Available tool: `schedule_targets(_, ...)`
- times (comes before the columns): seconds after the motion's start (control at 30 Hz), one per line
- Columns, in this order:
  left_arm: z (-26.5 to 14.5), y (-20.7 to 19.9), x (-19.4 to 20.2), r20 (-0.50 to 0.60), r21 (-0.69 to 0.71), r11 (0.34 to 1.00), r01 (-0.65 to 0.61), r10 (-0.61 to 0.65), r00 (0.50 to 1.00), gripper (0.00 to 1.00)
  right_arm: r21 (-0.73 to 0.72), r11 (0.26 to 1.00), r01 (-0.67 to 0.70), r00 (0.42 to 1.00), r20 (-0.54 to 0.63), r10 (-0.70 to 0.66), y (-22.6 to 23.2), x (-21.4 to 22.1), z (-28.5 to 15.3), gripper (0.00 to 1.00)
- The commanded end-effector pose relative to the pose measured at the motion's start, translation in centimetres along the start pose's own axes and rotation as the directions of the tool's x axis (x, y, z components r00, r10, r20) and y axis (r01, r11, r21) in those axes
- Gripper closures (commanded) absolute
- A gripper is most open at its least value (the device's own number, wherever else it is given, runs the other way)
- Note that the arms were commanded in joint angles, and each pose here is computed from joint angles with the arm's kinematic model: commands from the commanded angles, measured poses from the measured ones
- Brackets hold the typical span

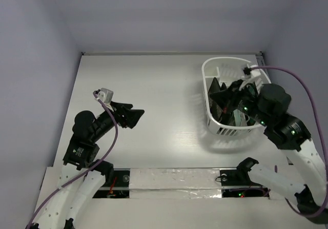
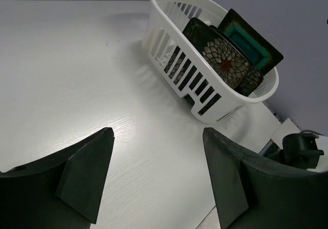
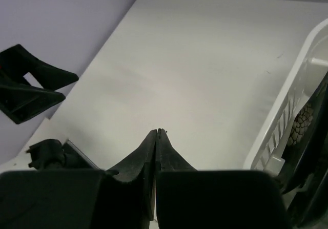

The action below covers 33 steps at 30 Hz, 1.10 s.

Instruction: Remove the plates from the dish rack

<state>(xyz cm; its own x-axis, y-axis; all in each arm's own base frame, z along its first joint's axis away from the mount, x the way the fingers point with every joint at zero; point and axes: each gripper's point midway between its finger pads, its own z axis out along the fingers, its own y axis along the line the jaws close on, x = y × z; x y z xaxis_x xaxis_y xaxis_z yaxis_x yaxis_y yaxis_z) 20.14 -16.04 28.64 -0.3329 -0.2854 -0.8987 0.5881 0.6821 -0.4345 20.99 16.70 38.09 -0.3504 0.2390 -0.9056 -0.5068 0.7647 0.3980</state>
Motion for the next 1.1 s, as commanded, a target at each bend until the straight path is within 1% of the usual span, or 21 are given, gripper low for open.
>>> schedule_targets(0.0,-0.1,-0.2,-0.8,0.027,-0.001,1.000,-0.021,0.021,0.999,0.33,0.150,0.988,0.038,0.998,0.046,-0.046,-0.6,-2.5,1.3,0.98)
schedule_targets(0.07,-0.1,-0.1,-0.8,0.034,-0.002,1.000,-0.019,0.019,0.999,0.35,0.204,0.977,0.054,0.997,0.040,-0.064,-1.3,-2.8,2.1,0.96)
schedule_targets(0.13,-0.3,-0.2,-0.9,0.043,-0.005,1.000,-0.021,0.021,0.999,0.43,0.259,0.964,0.065,0.995,0.062,-0.083,-2.3,-3.4,2.4,0.98)
schedule_targets(0.17,-0.4,-0.2,-1.0,0.048,-0.003,1.000,-0.022,0.022,0.999,0.49,0.292,0.954,0.070,0.994,0.057,-0.090,-2.7,-3.7,2.9,0.98)
schedule_targets(0.2,-0.7,-0.3,-1.1,0.062,-0.002,1.000,-0.027,0.027,0.998,0.60,0.347,0.934,0.080,0.994,0.040,-0.100,-3.7,-3.5,2.8,1.00)
schedule_targets(0.27,-0.9,-0.3,-1.4,0.084,-0.012,1.000,-0.022,0.023,0.996,0.72,0.407,0.908,0.101,0.993,0.013,-0.116,-4.8,-3.3,3.3,1.00)
schedule_targets(0.3,-1.1,-0.2,-1.6,0.096,-0.023,0.999,-0.023,0.025,0.995,0.79,0.430,0.895,0.124,0.992,-0.032,-0.122,-5.3,-2.6,4.0,1.00)
schedule_targets(0.33,-1.2,-0.1,-1.7,0.100,-0.030,0.999,-0.023,0.025,0.995,0.92,0.449,0.883,0.135,0.991,-0.050,-0.126,-5.7,-2.4,4.2,1.00)
schedule_targets(0.37,-1.2,-0.1,-1.8,0.105,-0.032,0.999,-0.022,0.025,0.994,0.98,0.472,0.871,0.141,0.990,-0.064,-0.125,-6.1,-2.2,4.4,1.00)
schedule_targets(0.4,-1.1,0.2,-1.7,0.102,-0.045,0.999,-0.018,0.023,0.995,1.00,0.513,0.844,0.157,0.988,-0.086,-0.132,-7.0,-1.9,4.6,1.00)
schedule_targets(0.47,-1.0,0.4,-1.6,0.097,-0.055,0.998,-0.011,0.016,0.995,1.00,0.549,0.817,0.176,0.984,-0.102,-0.144,-7.8,-1.7,4.8,1.00)
schedule_targets(0.5,-0.8,0.7,-1.3,0.084,-0.061,0.998,-0.005,0.011,0.996,1.00,0.554,0.812,0.184,0.983,-0.113,-0.146,-8.0,-1.4,5.0,0.97)
schedule_targets(0.53,-0.8,0.7,-1.3,0.080,-0.063,0.998,-0.002,0.007,0.997,1.00,0.561,0.802,0.203,0.979,-0.139,-0.150,-8.3,-0.8,5.5,0.86)
schedule_targets(0.6,-0.7,0.9,-1.0,0.073,-0.071,0.997,0.005,0.001,0.997,0.92,0.569,0.793,0.218,0.975,-0.165,-0.150,-8.7,-0.1,6.0,0.73)
schedule_targets(0.63,-0.7,1.0,-1.0,0.073,-0.074,0.997,0.005,0.000,0.997,0.86,0.575,0.783,0.236,0.970,-0.192,-0.151,-9.1,0.6,6.6,0.63)
schedule_targets(0.7,-0.7,1.0,-1.1,0.075,-0.075,0.997,0.005,0.001,0.997,0.83,0.592,0.762,0.263,0.961,-0.233,-0.150,-9.7,1.5,6.9,0.60)
schedule_targets(0.8,-0.8,0.9,-1.1,0.079,-0.071,0.997,0.003,0.003,0.997,0.82,0.637,0.716,0.285,0.952,-0.272,-0.137,-11.6,2.1,6.7,0.60)
schedule_targets(0.83,-0.8,0.9,-1.2,0.081,-0.072,0.997,0.004,0.002,0.997,0.81,0.649,0.704,0.289,0.951,-0.280,-0.132,-12.2,2.2,6.6,0.58)
schedule_targets(0.9,-0.8,0.9,-1.2,0.083,-0.071,0.997,0.004,0.002,0.997,0.81,0.656,0.697,0.290,0.947,-0.300,-0.112,-13.3,2.6,6.4,0.58)
schedule_targets(1.0,-0.8,0.9,-1.1,0.079,-0.070,0.998,0.007,-0.002,0.997,0.80,0.635,0.711,0.303,0.937,-0.333,-0.102,-13.8,3.5,6.7,0.58)
schedule_targets(1.07,-0.7,0.8,-1.0,0.076,-0.066,0.998,0.006,-0.001,0.997,0.80,0.647,0.696,0.311,0.934,-0.345,-0.097,-14.4,3.8,6.7,0.58)
